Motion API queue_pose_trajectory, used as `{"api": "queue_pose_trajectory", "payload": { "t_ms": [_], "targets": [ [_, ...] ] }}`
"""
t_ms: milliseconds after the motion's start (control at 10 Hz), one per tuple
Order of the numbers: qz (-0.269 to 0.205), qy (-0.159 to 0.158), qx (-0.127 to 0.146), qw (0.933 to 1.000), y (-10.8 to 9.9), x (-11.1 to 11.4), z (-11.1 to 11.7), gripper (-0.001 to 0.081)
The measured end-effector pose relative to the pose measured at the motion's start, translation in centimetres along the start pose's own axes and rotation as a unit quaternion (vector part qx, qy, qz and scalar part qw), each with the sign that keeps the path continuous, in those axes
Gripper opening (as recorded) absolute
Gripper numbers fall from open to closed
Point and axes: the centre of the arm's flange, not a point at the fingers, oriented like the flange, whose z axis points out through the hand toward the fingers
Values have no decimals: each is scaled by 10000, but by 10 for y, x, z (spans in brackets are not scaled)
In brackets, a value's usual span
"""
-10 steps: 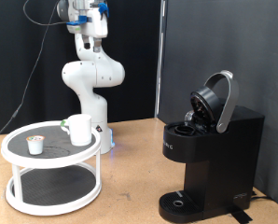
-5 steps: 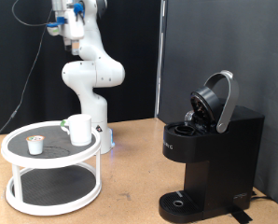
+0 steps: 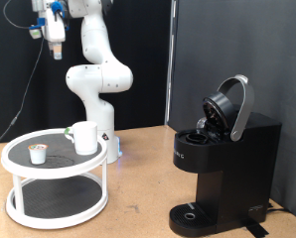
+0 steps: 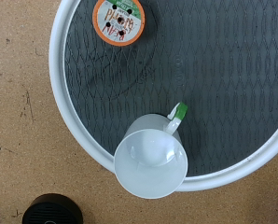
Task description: Make a cup of coffee with the keurig machine
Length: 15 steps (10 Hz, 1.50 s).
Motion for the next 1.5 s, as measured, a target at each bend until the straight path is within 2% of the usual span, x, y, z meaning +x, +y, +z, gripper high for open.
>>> {"api": "queue_pose_trajectory", "payload": {
  "t_ms": [300, 500, 800, 1100, 1500],
  "targets": [
    [-4, 16, -57, 10000, 1, -1, 6, 735],
    [9, 92, -6, 10000, -3, -2, 19, 735],
    [-43, 203, 113, 9997, -18, 0, 41, 735],
    [-29, 257, 96, 9996, -35, 7, 62, 735],
    [59, 307, 152, 9994, -53, 1, 99, 735]
  ]
}}
